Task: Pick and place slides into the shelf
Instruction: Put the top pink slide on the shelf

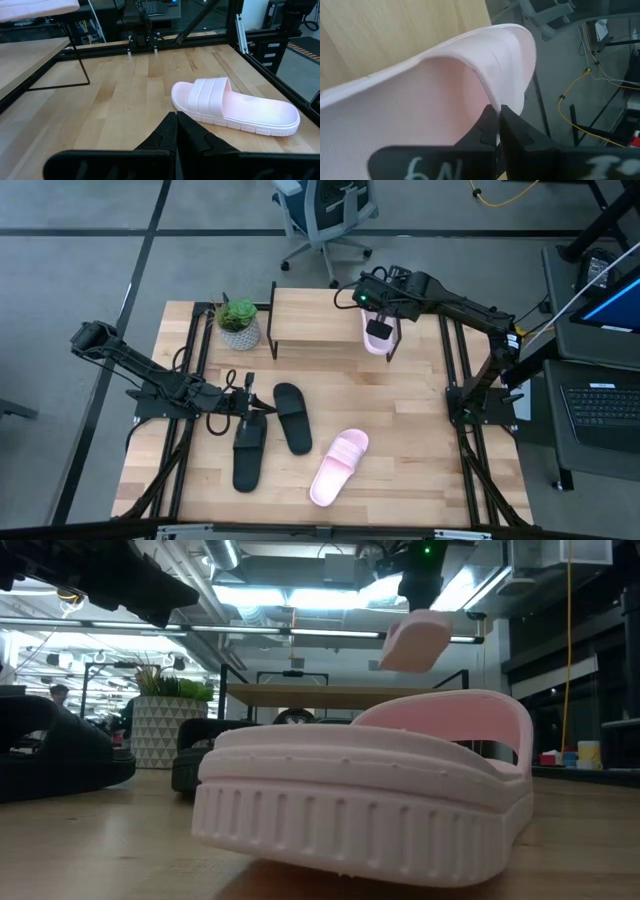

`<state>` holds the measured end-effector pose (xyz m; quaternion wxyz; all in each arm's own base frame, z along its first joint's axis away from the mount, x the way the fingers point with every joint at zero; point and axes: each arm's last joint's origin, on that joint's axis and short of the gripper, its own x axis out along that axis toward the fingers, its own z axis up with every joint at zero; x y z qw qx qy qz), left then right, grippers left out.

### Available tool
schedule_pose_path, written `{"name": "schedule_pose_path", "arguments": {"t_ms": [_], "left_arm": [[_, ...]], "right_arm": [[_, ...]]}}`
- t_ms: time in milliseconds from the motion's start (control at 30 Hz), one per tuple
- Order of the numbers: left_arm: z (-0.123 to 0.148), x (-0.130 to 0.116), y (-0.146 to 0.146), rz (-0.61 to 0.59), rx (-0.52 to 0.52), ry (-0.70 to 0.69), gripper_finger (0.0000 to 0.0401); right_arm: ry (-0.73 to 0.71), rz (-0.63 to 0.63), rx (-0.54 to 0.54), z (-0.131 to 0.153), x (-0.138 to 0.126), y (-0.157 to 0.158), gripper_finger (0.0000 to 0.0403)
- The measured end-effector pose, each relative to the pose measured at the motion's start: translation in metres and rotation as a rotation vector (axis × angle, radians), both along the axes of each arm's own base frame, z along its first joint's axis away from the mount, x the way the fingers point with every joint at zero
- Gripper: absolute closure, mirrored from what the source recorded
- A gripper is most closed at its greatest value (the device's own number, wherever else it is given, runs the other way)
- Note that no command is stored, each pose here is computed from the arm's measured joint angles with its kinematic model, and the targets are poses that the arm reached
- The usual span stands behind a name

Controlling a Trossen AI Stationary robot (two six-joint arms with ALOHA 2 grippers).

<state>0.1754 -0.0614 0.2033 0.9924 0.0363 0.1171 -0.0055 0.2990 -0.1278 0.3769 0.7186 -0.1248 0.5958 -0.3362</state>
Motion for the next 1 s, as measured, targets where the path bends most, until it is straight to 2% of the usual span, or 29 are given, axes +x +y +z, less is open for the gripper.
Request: {"name": "schedule_pose_path", "arguments": {"t_ms": [267,567,1000], "left_arm": [[0.0,0.0,0.0,0.0,0.0,0.0,0.0401],[0.0,0.0,0.0,0.0,0.0,0.0,0.0401],[0.0,0.0,0.0,0.0,0.0,0.0,0.0401]], "right_arm": [[0.004,0.013,-0.006,-0.002,0.001,-0.001,0.0396],[0.103,0.037,-0.028,-0.034,0.006,-0.005,0.0396],[0.104,0.012,0.001,-0.041,0.002,-0.017,0.0396]]}}
